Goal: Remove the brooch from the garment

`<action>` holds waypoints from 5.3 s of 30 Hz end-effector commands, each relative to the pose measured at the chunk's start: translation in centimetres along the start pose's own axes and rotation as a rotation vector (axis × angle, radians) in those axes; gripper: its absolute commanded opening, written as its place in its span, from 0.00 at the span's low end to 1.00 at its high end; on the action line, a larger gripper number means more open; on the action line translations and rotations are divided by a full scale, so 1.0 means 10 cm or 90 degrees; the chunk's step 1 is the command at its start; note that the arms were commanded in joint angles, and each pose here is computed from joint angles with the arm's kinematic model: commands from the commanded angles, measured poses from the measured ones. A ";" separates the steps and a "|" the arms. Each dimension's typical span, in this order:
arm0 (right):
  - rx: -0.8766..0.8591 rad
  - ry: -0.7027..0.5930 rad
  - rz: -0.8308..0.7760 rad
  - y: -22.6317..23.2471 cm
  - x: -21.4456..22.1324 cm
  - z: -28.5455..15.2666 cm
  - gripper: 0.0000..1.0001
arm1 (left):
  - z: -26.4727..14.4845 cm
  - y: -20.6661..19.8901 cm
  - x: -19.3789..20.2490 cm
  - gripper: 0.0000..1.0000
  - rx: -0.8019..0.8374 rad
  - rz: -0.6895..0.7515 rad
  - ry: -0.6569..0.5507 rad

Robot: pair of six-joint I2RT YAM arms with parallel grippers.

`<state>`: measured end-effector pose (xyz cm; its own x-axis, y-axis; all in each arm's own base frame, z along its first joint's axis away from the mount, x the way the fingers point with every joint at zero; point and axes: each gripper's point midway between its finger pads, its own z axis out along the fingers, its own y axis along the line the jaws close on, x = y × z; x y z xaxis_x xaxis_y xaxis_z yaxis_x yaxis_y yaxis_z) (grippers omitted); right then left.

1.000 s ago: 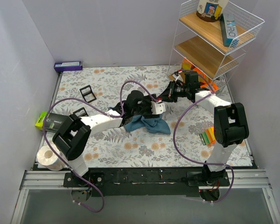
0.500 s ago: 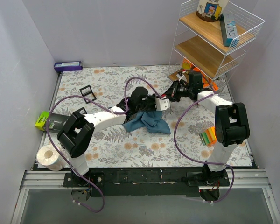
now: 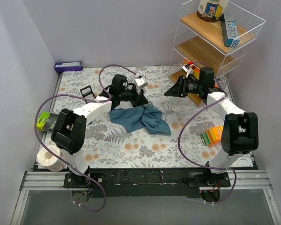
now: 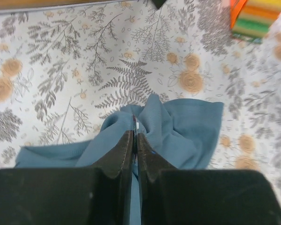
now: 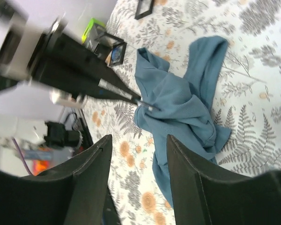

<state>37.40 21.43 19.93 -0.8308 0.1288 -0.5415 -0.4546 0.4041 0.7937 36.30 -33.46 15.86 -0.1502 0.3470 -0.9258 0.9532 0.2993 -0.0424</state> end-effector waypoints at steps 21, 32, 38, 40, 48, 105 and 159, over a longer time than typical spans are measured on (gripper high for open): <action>-0.103 0.152 -0.423 0.42 0.91 0.56 0.69 | -0.67 -0.24 -0.42 0.00 0.114 -0.267 -0.120; 0.026 0.094 -0.435 0.15 0.51 0.78 0.04 | -0.80 -0.12 -0.34 0.00 0.087 -0.294 -0.119; 0.080 0.081 -0.399 -0.04 0.26 0.54 0.01 | -0.89 0.03 -0.14 0.00 0.038 -0.303 -0.084; 0.052 0.080 -0.392 0.03 0.22 0.48 0.12 | -0.95 0.00 -0.22 0.00 0.051 -0.293 -0.100; -0.198 0.117 -0.354 0.81 0.48 0.65 0.58 | -1.12 -0.42 -0.49 0.00 0.208 -0.346 -0.174; -0.272 0.125 -0.273 1.11 0.56 0.73 0.01 | -0.82 -0.21 -0.48 0.14 0.108 -0.271 -0.143; -0.310 0.165 -0.325 1.28 0.74 0.79 0.01 | -1.06 0.56 -0.78 0.27 -0.130 -0.273 -0.186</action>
<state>32.41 33.89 22.50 -0.4444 -0.1558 -0.8822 -0.8958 0.0770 0.4377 35.65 -27.22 21.75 -0.6194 -0.0262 -0.7847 0.7255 0.3628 -0.5848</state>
